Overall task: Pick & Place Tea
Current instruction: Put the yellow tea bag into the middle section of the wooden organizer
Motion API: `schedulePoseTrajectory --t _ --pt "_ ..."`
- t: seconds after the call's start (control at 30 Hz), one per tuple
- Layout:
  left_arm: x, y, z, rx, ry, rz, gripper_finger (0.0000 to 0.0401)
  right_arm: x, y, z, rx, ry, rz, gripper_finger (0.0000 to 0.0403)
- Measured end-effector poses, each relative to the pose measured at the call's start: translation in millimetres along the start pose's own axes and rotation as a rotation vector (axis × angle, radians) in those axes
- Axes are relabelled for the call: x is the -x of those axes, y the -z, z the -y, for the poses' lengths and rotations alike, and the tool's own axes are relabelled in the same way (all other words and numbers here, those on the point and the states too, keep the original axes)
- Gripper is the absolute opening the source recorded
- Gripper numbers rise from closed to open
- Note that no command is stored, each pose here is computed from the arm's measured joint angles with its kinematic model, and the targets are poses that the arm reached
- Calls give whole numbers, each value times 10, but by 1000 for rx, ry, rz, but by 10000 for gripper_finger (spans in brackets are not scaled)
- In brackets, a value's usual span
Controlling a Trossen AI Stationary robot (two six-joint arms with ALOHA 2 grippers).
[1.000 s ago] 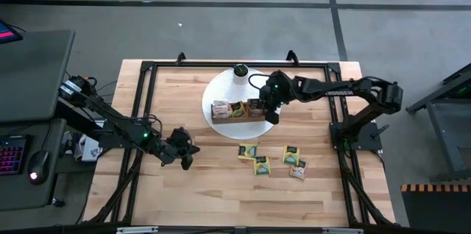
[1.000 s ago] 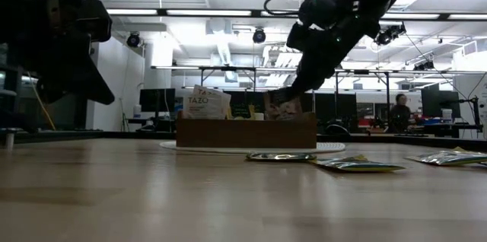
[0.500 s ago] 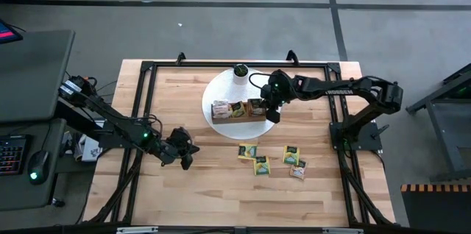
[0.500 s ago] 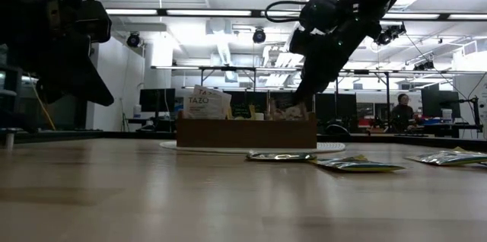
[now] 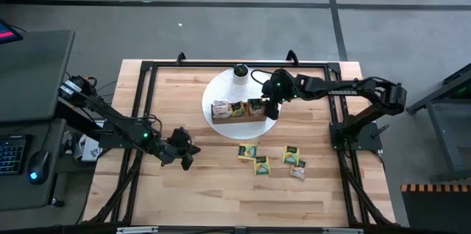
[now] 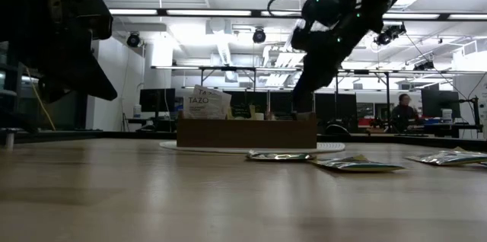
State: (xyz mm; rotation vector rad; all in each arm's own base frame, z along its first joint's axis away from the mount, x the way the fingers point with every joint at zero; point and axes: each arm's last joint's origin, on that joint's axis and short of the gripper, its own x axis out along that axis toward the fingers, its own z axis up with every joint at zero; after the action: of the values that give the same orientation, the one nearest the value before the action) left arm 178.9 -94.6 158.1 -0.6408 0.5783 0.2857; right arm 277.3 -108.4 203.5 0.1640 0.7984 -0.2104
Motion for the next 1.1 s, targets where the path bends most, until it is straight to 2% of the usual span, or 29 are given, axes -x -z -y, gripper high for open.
schedulePoseTrajectory --t 0.07,0.2,0.27,0.4,0.57,0.7,0.93,1.1 --pt "-1 -4 8 4 7 4 1 61 -30 -63 5 -11 23 129" --pt "-45 12 24 -17 7 19 1 187 -94 -256 -8 -55 77 38" --pt "-74 18 40 -18 13 34 1 217 -118 -402 -8 -98 97 11" --pt "-172 57 68 -19 15 64 1 219 -99 -727 -44 -134 93 5" --pt "-299 79 149 -3 65 140 1 247 -40 -1083 -53 -91 107 2" --pt "-400 108 199 -47 97 198 1 174 36 -1265 -67 -112 71 1" --pt "-573 170 246 -185 117 249 1 -184 264 -1511 -89 -157 -63 1" --pt "-786 19 379 -222 141 229 1 -336 337 -1614 -137 -173 -73 0"
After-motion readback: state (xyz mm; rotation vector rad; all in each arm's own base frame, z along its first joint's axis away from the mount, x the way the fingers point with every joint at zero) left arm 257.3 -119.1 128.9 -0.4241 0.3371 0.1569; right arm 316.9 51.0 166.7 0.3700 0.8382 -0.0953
